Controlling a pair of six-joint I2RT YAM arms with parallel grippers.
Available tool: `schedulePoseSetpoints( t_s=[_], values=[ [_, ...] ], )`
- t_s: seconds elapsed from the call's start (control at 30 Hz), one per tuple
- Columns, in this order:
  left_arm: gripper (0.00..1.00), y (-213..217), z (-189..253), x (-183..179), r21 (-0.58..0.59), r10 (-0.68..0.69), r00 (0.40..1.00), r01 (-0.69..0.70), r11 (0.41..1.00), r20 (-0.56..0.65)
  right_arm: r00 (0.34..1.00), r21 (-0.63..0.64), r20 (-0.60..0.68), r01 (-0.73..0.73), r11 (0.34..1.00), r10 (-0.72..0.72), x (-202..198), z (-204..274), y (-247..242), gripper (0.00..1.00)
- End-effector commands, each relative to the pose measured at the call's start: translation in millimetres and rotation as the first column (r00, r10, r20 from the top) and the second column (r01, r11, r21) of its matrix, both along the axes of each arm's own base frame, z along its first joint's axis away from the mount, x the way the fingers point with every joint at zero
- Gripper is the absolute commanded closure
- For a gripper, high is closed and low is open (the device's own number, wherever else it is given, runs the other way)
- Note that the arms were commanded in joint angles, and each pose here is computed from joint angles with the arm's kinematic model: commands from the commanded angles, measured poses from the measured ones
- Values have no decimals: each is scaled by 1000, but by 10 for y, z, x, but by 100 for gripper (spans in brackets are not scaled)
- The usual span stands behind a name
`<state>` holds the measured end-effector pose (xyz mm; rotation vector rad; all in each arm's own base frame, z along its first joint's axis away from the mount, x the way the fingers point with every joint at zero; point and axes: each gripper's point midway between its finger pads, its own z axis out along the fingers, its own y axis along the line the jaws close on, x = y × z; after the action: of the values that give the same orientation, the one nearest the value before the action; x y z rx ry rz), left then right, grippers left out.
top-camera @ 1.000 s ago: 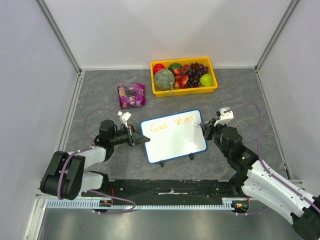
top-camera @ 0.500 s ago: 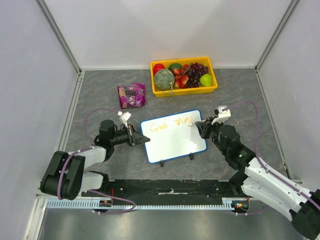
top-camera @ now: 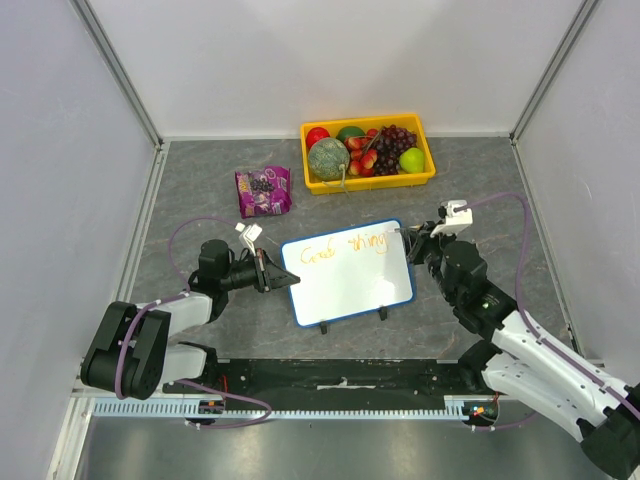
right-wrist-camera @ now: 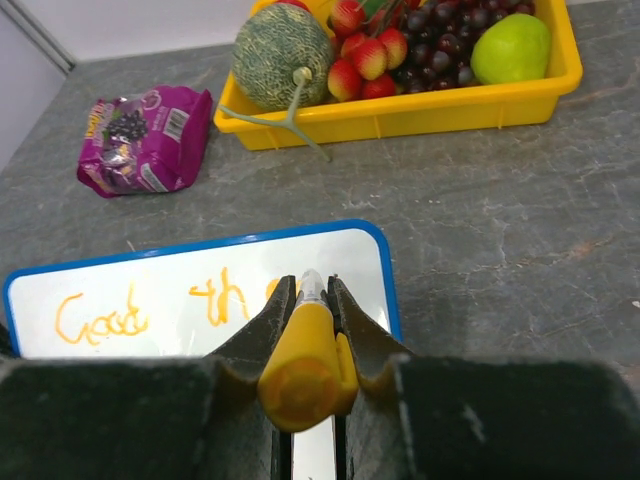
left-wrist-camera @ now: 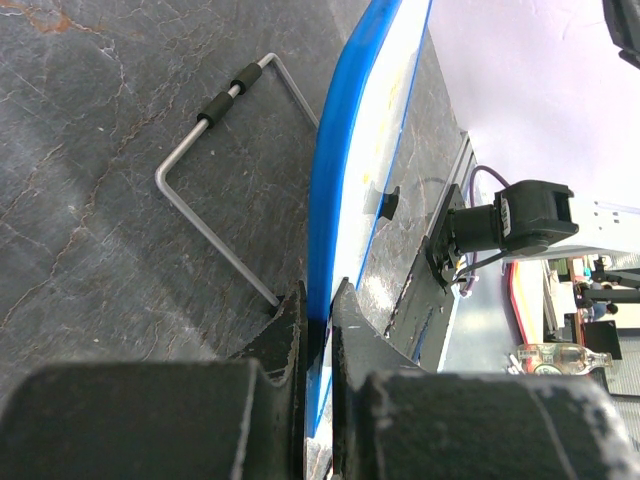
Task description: Write a sentence on the whiteboard
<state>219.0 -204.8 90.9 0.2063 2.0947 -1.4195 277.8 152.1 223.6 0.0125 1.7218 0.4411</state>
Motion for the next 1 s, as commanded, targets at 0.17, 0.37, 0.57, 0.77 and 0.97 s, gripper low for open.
schedulePoseSetpoints(
  t_s=[0.17, 0.37, 0.57, 0.77, 0.97],
  values=[
    [98, 179, -311, 171, 122, 146, 988, -140, 983, -42, 997, -39, 4, 80, 996, -80, 126, -2, -137, 100],
    [98, 174, -313, 168, 122, 142, 989, -136, 983, -41, 996, -52, -8, 91, 994, -92, 152, -98, -163, 100],
    [98, 178, -312, 176, 123, 145, 989, -139, 983, -41, 997, -58, -19, 74, 996, -75, 175, -159, -113, 100],
    [98, 175, -318, 171, 124, 144, 989, -137, 983, -43, 998, -57, -22, 62, 996, -63, 182, -174, -85, 100],
    [98, 175, -316, 173, 123, 144, 989, -138, 983, -42, 999, -55, -30, 24, 998, -25, 172, -195, -21, 100]
  ],
)
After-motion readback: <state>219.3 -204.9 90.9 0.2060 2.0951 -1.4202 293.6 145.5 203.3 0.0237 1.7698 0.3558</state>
